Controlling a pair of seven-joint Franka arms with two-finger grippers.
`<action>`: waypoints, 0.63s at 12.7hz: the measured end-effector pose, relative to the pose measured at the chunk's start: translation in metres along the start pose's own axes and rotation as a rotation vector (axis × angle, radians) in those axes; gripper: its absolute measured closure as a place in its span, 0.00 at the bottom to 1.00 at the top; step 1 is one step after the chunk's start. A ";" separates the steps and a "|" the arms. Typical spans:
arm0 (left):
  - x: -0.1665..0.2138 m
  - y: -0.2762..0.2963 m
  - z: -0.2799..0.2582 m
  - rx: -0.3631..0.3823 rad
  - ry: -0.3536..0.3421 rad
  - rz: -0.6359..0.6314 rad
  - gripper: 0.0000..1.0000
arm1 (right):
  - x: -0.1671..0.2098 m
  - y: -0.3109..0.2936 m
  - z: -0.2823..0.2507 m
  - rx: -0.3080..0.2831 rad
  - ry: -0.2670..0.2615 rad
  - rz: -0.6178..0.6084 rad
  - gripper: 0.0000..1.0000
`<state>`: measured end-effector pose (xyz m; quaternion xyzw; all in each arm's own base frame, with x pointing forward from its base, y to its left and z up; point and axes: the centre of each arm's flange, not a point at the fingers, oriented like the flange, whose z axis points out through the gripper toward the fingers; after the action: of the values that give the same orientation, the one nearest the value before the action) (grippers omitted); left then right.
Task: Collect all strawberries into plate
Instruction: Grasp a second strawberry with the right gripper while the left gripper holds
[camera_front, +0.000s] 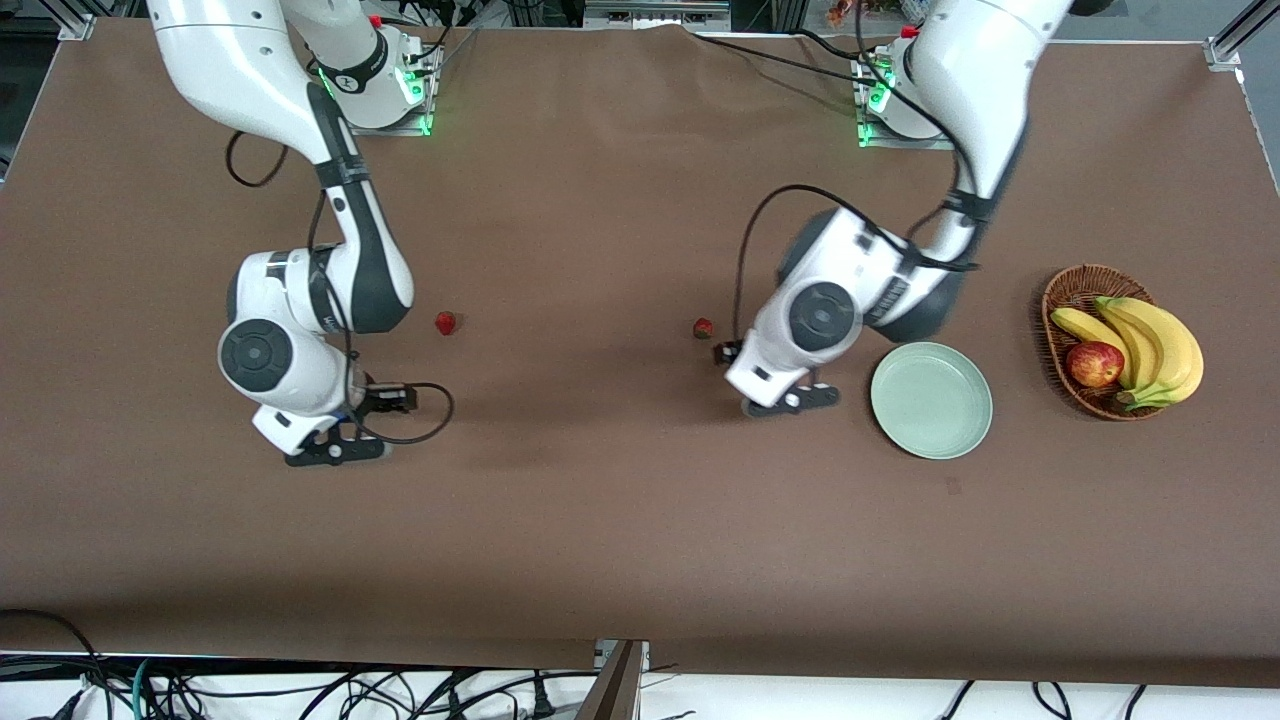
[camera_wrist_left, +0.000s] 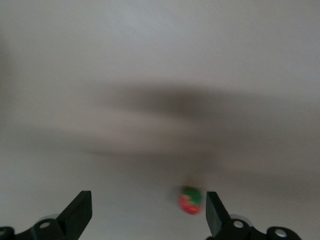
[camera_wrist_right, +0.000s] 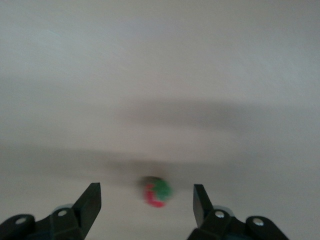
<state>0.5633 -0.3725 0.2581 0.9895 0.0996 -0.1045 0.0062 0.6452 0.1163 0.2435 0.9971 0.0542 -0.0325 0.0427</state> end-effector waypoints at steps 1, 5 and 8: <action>-0.019 0.015 0.016 -0.003 0.012 0.003 0.00 | -0.011 0.009 0.020 -0.002 0.002 0.015 0.17; -0.066 0.035 0.073 -0.045 0.068 0.026 0.00 | -0.026 0.006 0.048 0.050 -0.016 0.071 0.18; -0.063 0.025 0.081 -0.021 0.071 0.031 0.00 | -0.027 0.005 0.051 0.053 -0.022 0.076 0.22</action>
<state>0.4908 -0.4123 0.1916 0.9939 0.0856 -0.0681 0.0146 0.6163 0.1037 0.1948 0.9988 0.0152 -0.0432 0.0179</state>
